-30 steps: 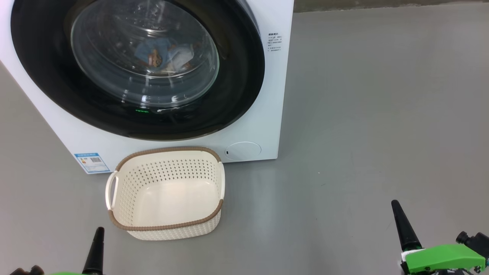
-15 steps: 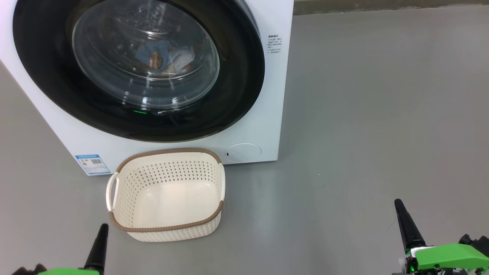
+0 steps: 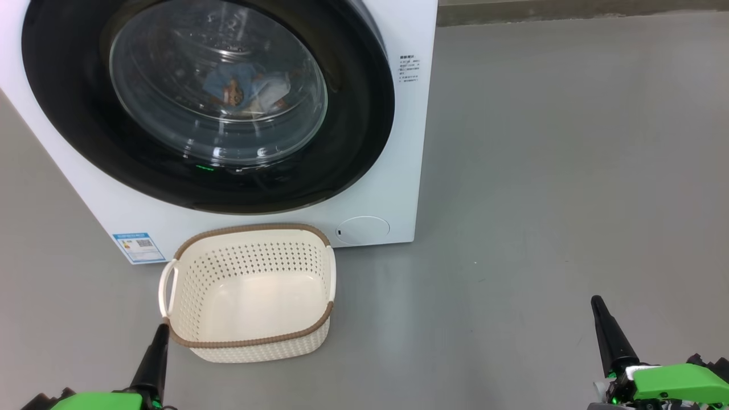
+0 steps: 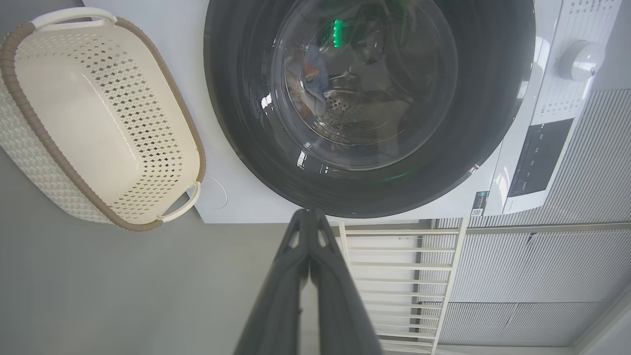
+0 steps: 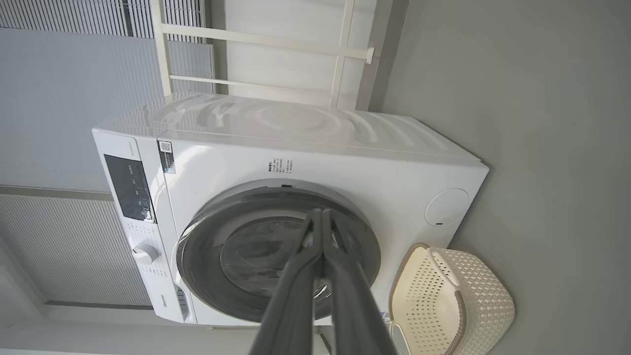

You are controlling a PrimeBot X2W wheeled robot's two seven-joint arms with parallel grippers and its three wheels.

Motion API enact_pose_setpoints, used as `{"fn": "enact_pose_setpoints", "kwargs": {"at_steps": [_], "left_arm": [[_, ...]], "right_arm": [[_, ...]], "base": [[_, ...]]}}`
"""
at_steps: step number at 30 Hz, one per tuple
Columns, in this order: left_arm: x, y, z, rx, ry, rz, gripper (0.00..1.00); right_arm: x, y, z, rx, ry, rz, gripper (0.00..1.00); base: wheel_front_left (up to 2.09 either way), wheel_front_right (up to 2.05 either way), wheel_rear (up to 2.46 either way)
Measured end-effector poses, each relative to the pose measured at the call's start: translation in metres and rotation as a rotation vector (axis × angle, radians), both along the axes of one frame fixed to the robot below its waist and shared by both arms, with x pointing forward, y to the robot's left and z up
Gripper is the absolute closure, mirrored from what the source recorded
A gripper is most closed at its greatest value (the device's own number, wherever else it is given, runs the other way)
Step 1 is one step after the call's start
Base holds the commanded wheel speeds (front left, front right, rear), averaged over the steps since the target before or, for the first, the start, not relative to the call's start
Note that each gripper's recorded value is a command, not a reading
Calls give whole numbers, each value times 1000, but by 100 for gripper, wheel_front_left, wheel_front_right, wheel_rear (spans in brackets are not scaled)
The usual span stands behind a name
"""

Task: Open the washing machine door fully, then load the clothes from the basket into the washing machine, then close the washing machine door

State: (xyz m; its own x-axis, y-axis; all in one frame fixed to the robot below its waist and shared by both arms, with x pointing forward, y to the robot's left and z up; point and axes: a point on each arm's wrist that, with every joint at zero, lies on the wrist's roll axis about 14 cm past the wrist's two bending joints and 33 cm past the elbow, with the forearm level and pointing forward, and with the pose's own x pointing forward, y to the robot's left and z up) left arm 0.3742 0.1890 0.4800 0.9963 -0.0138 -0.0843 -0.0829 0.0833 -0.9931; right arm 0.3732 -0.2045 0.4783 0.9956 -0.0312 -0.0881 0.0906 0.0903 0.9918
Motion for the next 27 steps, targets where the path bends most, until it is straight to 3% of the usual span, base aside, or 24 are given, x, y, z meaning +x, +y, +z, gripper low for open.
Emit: {"fn": "enact_pose_setpoints", "kwargs": {"at_steps": [8, 27], "left_arm": [[2, -2, 2, -82, -6, -7, 100], [4, -2, 4, -92, -13, -5, 100]], "right_arm": [[3, -1, 5, 92, -19, -3, 100], [3, -3, 5, 96, -19, -6, 100]], "base": [[0, 0, 0], [0, 0, 0]]}}
